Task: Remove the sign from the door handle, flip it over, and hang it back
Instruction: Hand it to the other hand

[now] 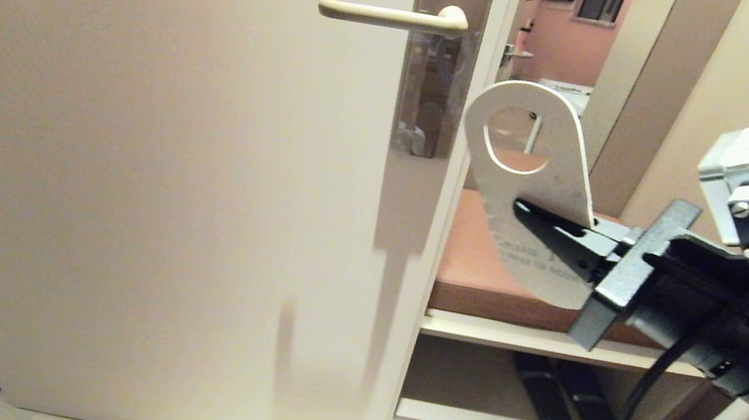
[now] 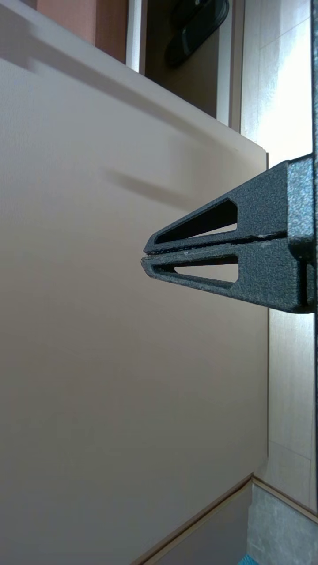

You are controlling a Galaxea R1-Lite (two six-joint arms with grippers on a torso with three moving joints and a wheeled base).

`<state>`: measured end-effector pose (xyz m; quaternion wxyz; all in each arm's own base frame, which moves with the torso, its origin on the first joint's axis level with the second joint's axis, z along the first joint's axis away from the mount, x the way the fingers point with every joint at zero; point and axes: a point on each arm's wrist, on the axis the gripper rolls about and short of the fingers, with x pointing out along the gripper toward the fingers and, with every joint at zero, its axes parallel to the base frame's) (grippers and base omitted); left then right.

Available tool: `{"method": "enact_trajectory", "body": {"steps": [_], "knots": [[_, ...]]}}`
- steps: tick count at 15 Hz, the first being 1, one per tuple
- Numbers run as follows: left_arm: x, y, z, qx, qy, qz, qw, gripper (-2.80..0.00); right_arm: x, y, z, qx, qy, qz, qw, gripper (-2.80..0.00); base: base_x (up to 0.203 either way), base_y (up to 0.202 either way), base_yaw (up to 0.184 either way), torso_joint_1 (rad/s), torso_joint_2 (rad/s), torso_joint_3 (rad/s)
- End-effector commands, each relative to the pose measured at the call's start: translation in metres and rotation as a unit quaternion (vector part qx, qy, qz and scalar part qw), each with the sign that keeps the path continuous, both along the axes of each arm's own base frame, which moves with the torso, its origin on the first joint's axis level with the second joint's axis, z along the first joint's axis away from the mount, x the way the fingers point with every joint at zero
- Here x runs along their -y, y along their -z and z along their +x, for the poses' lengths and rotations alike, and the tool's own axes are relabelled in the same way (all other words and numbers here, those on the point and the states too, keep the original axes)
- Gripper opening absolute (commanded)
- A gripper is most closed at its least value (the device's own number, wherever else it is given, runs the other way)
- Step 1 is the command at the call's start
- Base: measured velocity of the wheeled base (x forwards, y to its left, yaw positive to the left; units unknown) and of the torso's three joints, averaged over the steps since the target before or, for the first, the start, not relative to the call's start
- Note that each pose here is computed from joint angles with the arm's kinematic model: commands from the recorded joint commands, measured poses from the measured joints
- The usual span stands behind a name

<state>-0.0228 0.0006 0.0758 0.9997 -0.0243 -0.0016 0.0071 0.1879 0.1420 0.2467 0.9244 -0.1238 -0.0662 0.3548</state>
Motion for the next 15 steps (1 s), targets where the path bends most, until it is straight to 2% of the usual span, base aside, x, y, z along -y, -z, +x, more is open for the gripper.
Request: {"method": "enact_trajectory", "body": {"steps": [1,3,5,8,12,15], "knots": [[0.0,0.0,0.0,-0.001,-0.001,0.0,1.0,-2.8,0.032,-0.011,-0.014,0.025,0.049,0.013,0.998,-2.8,0.0,0.0,0.0,0.0,0.0,0.0],[0.0,0.0,0.0,-0.001,0.0,0.0,1.0,-2.8,0.06,-0.014,-0.018,0.033,0.124,0.011,0.992,-2.8,0.0,0.0,0.0,0.0,0.0,0.0],[0.0,0.0,0.0,-0.001,0.0,0.0,1.0,-2.8,0.084,-0.017,-0.03,0.045,0.197,0.002,0.979,-2.8,0.0,0.0,0.0,0.0,0.0,0.0],[0.0,0.0,0.0,-0.001,-0.001,0.0,1.0,-2.8,0.111,-0.014,-0.062,0.05,0.263,-0.002,0.964,-2.8,0.0,0.0,0.0,0.0,0.0,0.0],[0.0,0.0,0.0,-0.001,-0.001,0.0,1.0,-2.8,0.133,0.01,-0.112,0.05,0.32,0.0,0.946,-2.8,0.0,0.0,0.0,0.0,0.0,0.0],[0.0,0.0,0.0,-0.001,0.0,0.0,1.0,-2.8,0.138,0.053,-0.144,0.019,0.323,0.011,0.946,-2.8,0.0,0.0,0.0,0.0,0.0,0.0]]}}
